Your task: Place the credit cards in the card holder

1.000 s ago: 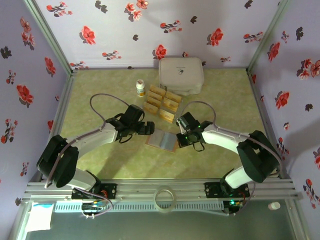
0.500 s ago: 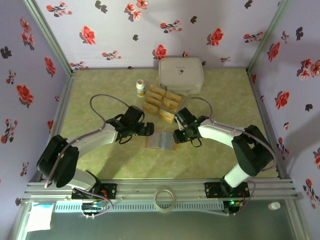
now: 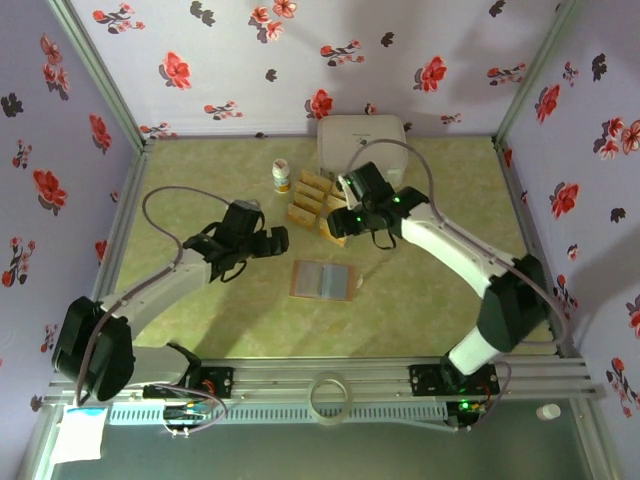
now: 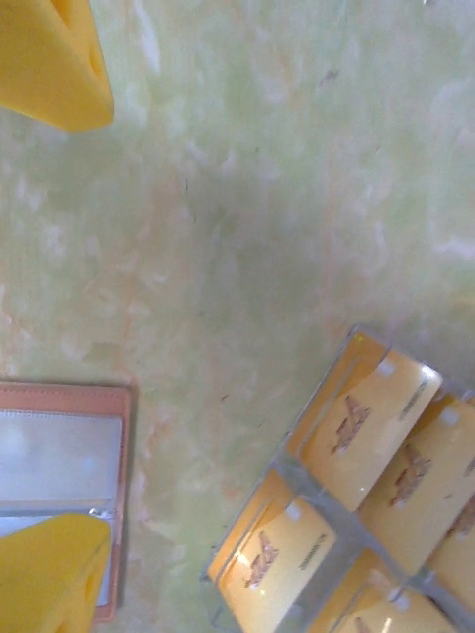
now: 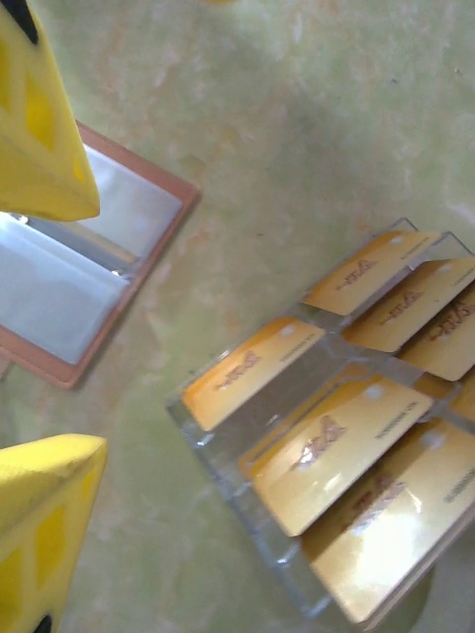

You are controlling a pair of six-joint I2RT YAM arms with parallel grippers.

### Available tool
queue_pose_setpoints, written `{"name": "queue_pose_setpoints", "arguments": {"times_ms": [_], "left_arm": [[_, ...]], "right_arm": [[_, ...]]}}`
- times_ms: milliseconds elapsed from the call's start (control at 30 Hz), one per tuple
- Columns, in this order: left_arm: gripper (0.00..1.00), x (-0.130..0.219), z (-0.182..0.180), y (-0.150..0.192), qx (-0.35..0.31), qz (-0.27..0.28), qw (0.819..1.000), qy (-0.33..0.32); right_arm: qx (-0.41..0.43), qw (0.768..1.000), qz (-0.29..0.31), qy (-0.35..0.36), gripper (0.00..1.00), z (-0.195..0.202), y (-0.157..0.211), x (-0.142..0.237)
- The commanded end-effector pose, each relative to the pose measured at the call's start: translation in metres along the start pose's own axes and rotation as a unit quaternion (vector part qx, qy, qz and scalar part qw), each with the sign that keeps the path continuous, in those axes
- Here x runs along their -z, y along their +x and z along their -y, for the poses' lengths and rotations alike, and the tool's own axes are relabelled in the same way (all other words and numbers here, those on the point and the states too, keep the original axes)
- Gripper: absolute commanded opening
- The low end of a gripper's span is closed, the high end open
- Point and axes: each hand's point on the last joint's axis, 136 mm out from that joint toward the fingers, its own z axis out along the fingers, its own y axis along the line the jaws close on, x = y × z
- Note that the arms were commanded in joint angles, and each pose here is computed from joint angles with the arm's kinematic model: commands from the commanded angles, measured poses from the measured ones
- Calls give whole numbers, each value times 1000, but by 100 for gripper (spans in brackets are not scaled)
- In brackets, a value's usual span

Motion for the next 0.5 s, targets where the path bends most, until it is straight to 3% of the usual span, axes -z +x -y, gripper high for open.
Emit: {"name": "queue_pose_setpoints", "arguments": {"times_ms": [0,200,467], "left_arm": [[100,6,-19,0,21,-11,999,-23],[100,5,-32,6,53,-25,998,-17],[100,5,-38,10,62,-24,998,-13]], "right_arm": [[37,997,-63,33,57,14,10,-24],[63,991,-105,60,50,20,5,-59],[106,980,-135,102,50,28,10,-84]]}}
